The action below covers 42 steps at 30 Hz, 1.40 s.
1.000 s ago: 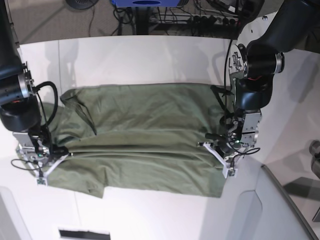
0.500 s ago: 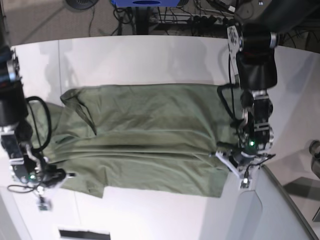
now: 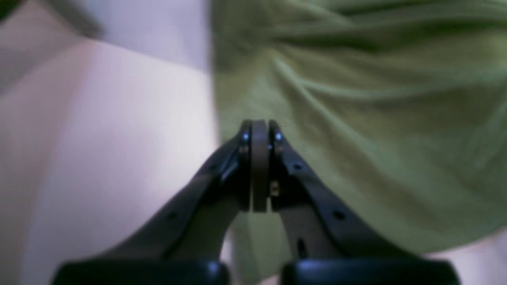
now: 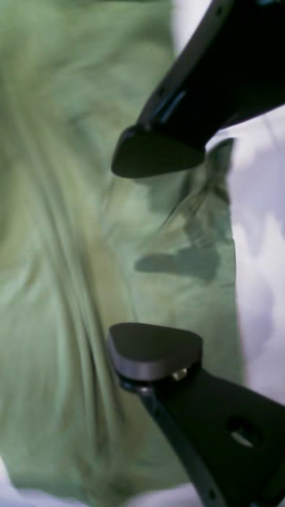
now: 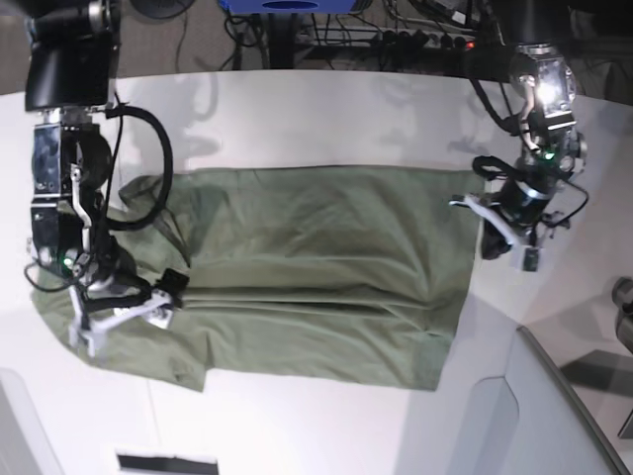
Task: Layout the t-shirt on the table in an organized manner, then fold the t-shirt properly
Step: 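Release the shirt and pull the collar corner outward with the right gripper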
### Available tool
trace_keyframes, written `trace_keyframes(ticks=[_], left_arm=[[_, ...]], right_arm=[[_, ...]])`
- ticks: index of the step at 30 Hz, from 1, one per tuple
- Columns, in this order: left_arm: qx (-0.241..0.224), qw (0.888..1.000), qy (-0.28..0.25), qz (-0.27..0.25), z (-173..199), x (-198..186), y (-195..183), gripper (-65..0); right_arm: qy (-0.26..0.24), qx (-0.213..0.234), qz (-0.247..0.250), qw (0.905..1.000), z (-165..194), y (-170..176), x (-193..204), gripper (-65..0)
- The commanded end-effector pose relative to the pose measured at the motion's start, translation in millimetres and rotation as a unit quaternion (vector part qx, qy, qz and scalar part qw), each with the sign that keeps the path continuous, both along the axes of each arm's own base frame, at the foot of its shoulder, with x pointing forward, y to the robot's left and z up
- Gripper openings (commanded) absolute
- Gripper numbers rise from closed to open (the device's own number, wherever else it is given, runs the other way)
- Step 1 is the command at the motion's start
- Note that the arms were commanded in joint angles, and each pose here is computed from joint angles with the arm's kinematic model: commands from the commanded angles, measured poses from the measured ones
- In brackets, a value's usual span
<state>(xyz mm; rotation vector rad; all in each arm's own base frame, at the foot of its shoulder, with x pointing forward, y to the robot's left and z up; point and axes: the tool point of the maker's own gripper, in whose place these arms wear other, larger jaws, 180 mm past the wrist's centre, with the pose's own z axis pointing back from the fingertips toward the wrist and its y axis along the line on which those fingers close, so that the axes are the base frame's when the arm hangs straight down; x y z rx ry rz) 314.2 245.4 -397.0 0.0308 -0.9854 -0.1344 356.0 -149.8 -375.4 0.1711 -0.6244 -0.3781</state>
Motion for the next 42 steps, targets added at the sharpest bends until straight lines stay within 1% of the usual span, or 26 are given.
trace_keyframes(ticks=[1, 3, 6, 7, 11, 14, 18, 23, 26, 30, 32, 33, 34, 40, 41, 42], left_arm=[[0.004, 1.000, -0.010, 0.003, 5.8, -0.2, 4.5, -65.0], [0.006, 1.000, -0.006, 0.014, 4.4, -6.3, 14.4, -65.0], [0.008, 1.000, -0.003, 0.019, 3.1, -8.1, 20.0, -65.0], [0.007, 1.000, 0.001, 0.020, 0.0, -9.5, 20.5, -65.0], [0.005, 1.000, 0.007, 0.021, -4.2, -11.3, 21.0, -65.0], [0.005, 1.000, 0.007, 0.021, -4.2, -11.3, 21.0, -65.0], [0.005, 1.000, 0.007, 0.022, -4.7, -11.5, 21.1, -65.0], [-0.004, 0.999, 0.026, 0.028, -19.9, -16.0, 23.3, -65.0], [-0.005, 0.999, 0.028, 0.029, -21.8, -16.5, 23.5, -65.0], [-0.005, 0.999, 0.028, 0.029, -22.2, -17.1, 23.5, -65.0], [-0.005, 0.999, 0.028, 0.029, -21.8, -16.5, 23.5, -65.0], [-0.005, 0.999, 0.028, 0.029, -21.8, -16.5, 23.5, -65.0], [-0.005, 0.999, 0.028, 0.029, -21.8, -16.5, 23.5, -65.0], [-0.009, 0.999, 0.039, 0.033, -29.9, -20.6, 24.4, -65.0], [-0.009, 0.999, 0.040, 0.033, -30.4, -20.9, 24.4, -65.0], [-0.010, 0.999, 0.040, 0.033, -30.9, -21.2, 24.5, -65.0]], right_arm=[[-0.022, 0.013, -0.013, 0.9996, 9.9, -1.9, 12.8, -14.6], [0.007, 0.030, -0.034, 0.9989, -10.0, -5.0, 7.5, -20.3], [0.004, 0.028, -0.044, 0.9986, -14.7, -8.7, 22.3, -25.8], [0.013, 0.029, -0.050, 0.9983, -21.4, -10.9, 24.8, -26.3], [0.055, 0.035, -0.057, 0.9962, -47.5, -10.9, 31.6, -26.4], [0.061, 0.029, -0.065, 0.9956, -58.1, -15.3, 33.4, -26.6], [0.065, 0.030, -0.067, 0.9951, -60.5, -14.9, 31.1, -26.6], [0.067, 0.031, -0.068, 0.9950, -63.7, -13.2, 30.0, -26.6], [0.075, 0.031, -0.069, 0.9944, -67.4, -13.5, 30.7, -26.7], [0.087, 0.035, -0.086, 0.9919, -78.5, -21.6, 30.4, -26.7], [0.088, 0.034, -0.086, 0.9919, -79.9, -20.7, 31.9, -27.2], [0.088, 0.034, -0.086, 0.9918, -80.7, -20.7, 31.5, -29.4], [0.088, 0.035, -0.085, 0.9918, -80.7, -19.8, 31.5, -33.5], [0.089, 0.034, -0.086, 0.9917, -79.9, -22.2, 31.6, -62.9], [0.090, 0.035, -0.086, 0.9916, -80.0, -22.0, 31.4, -65.0], [0.089, 0.035, -0.086, 0.9917, -79.5, -22.1, 31.7, -65.0]])
